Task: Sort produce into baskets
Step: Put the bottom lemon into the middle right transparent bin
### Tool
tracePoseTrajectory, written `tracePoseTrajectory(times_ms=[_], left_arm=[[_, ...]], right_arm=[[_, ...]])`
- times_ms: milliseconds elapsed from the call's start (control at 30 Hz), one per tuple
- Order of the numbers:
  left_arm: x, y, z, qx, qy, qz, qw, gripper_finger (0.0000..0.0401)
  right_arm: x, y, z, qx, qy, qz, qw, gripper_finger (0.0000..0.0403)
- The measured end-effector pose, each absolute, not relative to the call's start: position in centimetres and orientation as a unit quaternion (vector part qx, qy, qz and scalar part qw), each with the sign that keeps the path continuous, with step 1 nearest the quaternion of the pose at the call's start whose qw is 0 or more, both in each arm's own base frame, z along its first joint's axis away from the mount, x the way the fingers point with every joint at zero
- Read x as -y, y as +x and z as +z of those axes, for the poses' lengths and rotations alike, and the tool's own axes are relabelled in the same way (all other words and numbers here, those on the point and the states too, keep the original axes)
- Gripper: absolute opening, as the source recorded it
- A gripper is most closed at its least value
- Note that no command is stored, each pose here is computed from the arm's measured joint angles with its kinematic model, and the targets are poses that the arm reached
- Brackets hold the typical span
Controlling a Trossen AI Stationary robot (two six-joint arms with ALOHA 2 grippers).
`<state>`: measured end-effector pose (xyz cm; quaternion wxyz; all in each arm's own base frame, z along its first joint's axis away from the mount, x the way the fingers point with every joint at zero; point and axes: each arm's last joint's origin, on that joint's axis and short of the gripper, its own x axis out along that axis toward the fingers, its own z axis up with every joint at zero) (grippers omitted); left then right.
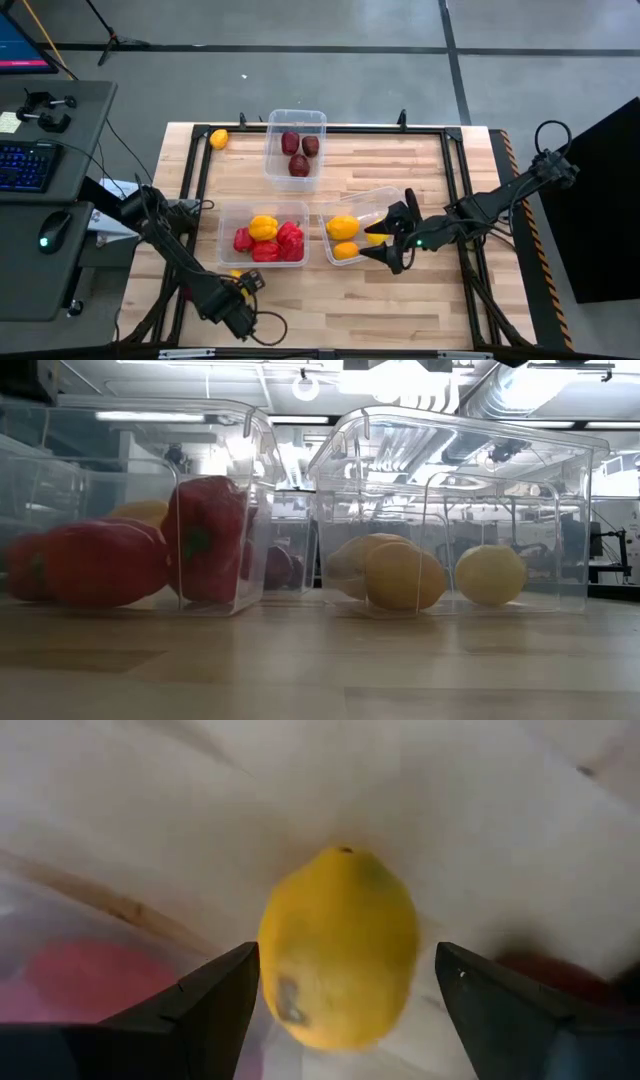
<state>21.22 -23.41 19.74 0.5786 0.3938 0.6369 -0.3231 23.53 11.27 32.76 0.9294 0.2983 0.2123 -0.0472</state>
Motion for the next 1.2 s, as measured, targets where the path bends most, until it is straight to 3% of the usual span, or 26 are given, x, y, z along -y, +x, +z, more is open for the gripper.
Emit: tracePoseTrajectory(times_ms=[500,600,733,800,1000,1200], left_arm=[[22.0,20.9,16.7,-0.624,0.419,-0.343,0.563,0.0289],[22.2,21.1,16.7,-0.618,0.416,-0.350,0.568,0.0272],[22.8,21.4,17.7,-0.622,0.385,-0.359,0.579,0.0220],[23.4,21.7,19.3,-0.614,0.343,-0.369,0.607,0.0200],[22.9,21.3,26.1,-0.545,0.267,-0.366,0.706,0.0200],[19.8,21.4,35.3,-0.389,0.251,-0.240,0.853,0.0199]], right_arm=[[-11.3,23.7,33.2,-0.182,0.311,-0.055,0.931,0.0343],[-11.3,23.7,33.2,-0.182,0.311,-0.055,0.931,0.0343],[-11.3,23.7,33.2,-0.183,0.311,-0.053,0.931,0.0343],[-11.3,23.7,33.2,-0.184,0.311,-0.052,0.931,0.0343],[-11.3,23.7,33.2,-0.187,0.294,-0.049,0.936,0.0343],[-11.2,23.7,33.0,-0.197,0.281,-0.052,0.938,0.0343]])
